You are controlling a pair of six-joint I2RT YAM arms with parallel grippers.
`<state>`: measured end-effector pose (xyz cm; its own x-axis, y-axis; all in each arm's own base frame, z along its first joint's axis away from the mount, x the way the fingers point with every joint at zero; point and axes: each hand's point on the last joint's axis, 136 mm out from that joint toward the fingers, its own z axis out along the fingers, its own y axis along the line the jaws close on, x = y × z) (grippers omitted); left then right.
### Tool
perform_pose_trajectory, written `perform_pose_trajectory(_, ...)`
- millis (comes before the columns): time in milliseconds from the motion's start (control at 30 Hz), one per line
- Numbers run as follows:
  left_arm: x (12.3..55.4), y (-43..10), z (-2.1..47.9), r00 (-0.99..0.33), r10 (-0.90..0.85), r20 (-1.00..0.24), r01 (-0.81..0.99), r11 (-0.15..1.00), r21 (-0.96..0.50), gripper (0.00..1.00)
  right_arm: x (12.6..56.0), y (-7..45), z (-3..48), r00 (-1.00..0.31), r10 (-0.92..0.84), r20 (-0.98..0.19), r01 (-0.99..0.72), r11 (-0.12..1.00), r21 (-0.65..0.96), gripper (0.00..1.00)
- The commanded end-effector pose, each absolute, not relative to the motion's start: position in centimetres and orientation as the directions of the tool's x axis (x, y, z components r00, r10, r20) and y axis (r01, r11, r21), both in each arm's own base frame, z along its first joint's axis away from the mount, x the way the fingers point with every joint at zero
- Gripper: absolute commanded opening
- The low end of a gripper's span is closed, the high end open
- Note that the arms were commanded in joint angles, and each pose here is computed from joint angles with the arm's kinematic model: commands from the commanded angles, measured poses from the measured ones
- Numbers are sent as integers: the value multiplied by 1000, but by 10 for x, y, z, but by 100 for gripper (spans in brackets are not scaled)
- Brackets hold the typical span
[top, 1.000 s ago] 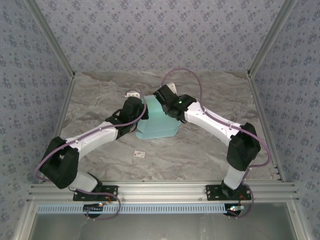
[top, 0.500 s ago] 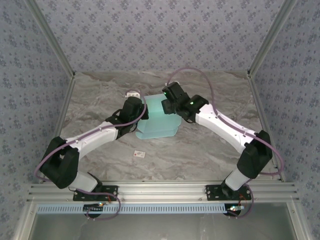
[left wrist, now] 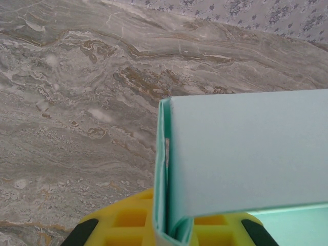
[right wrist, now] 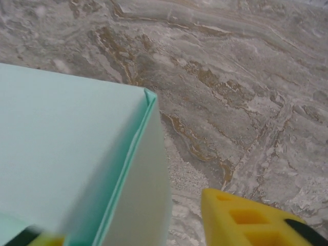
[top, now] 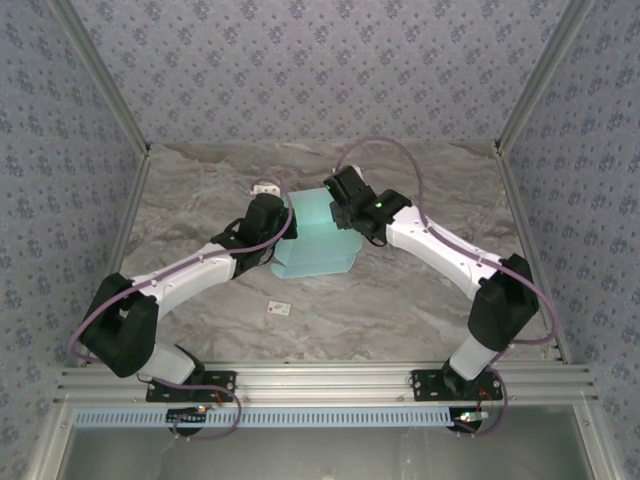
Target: Fold the paper box
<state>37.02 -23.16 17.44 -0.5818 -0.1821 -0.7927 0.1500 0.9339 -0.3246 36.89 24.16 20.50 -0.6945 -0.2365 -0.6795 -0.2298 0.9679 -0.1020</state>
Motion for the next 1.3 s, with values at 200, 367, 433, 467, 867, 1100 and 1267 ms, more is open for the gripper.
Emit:
perform_pose_trajectory(200,367,-237,185,-569,-183,-802,182,923,-340,0,378,243,219,-664,-242,-708,-175,970,-167,34)
perform_pose_trajectory(367,367,-237,184,-569,-182,-802,183,923,-339,0,377,242,222,-658,-236,-715,-170,972,-165,37)
perform_pose_trajectory(433,367,-237,184,-569,-181,-802,182,924,-338,0,376,242,223,-655,-235,-718,-171,972,-162,35)
perform_pose_trajectory(467,367,-237,184,-568,-181,-803,182,924,-336,0,377,242,223,-654,-235,-719,-169,972,-164,34)
perform_pose_trajectory(867,367,-236,180,-574,-181,-798,178,924,-338,0,377,239,229,-637,-220,-738,-122,975,-185,19)
perform_pose_trajectory(1100,366,-239,180,-577,-184,-796,182,921,-344,0,377,230,232,-623,-214,-752,-33,968,-248,12)
perform_pose_trajectory(1267,365,-242,183,-575,-185,-797,191,917,-351,0,379,224,226,-632,-215,-744,17,957,-291,9)
